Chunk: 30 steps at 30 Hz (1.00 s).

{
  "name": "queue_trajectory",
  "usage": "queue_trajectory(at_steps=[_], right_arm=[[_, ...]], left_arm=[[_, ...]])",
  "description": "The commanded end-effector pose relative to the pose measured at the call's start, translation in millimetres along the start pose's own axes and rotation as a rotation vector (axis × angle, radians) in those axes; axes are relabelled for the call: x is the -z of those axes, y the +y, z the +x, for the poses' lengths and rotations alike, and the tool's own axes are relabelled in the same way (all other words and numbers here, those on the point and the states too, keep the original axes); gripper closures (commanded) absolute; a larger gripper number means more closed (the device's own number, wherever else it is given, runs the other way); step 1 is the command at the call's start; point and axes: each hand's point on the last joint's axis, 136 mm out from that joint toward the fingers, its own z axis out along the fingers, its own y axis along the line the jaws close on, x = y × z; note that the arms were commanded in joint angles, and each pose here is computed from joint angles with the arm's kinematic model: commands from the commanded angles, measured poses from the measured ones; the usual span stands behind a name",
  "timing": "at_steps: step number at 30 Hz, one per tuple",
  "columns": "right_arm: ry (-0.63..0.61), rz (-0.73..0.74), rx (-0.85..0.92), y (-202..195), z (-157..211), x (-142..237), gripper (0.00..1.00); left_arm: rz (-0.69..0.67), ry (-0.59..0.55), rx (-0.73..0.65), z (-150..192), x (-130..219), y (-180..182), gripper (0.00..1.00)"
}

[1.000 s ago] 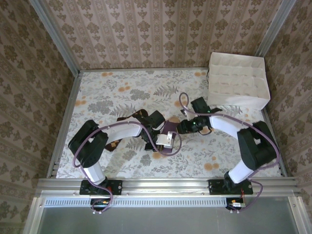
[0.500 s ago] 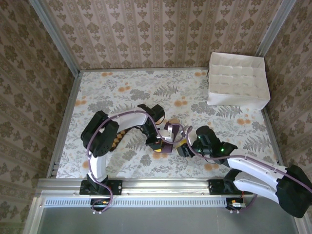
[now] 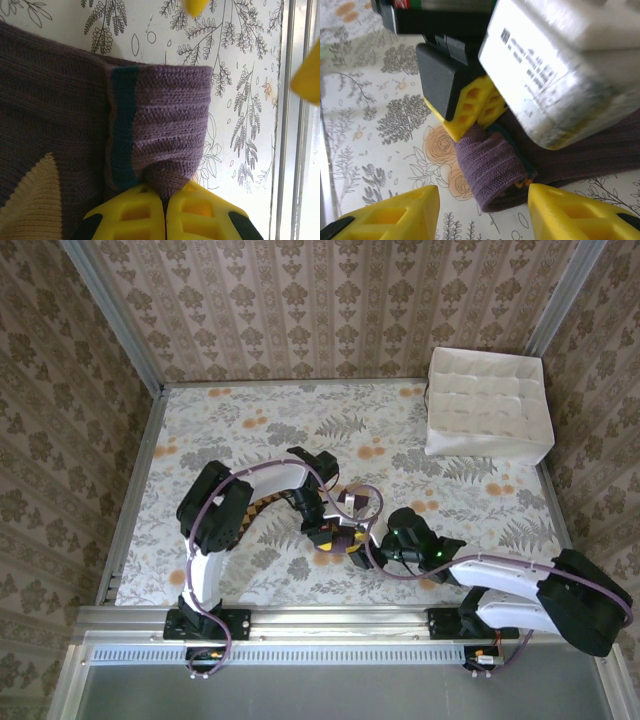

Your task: Roll the socks

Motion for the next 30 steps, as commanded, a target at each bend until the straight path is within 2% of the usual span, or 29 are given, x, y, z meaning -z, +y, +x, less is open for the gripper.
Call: queue_trajectory(at_steps=[1, 13, 18, 23, 26, 30], right_arm=[[-0.043, -0.02, 0.032, 3.7, -13.2, -6.9, 0.49], [-0.036, -0.075, 0.047, 7.7, -13.6, -30.7, 0.48], [0.002, -0.066, 0.049, 2.9, -0.8, -43.4, 0.48], [0.025, -0.076, 0.05, 2.4, 6.0, -50.3, 0.52], [0.051, -0.083, 0.036, 2.7, 12.1, -52.9, 0.6], [0.088, -0.064, -0.011, 0.0, 18.3, -49.8, 0.85]], left_arm=[[0.028, 0.026, 0.038, 6.3, -5.3, 2.0, 1.0], [0.041, 0.002, 0.038, 2.7, -0.1, 2.8, 1.0], [0.061, -0.002, 0.041, 1.5, 0.8, 1.8, 1.0], [0.079, 0.006, 0.059, 1.2, 0.1, 5.3, 1.0], [0.078, 0.005, 0.067, 0.8, 0.7, 7.5, 1.0], [0.049, -0.002, 0.073, 0.9, 2.1, 11.8, 1.0]])
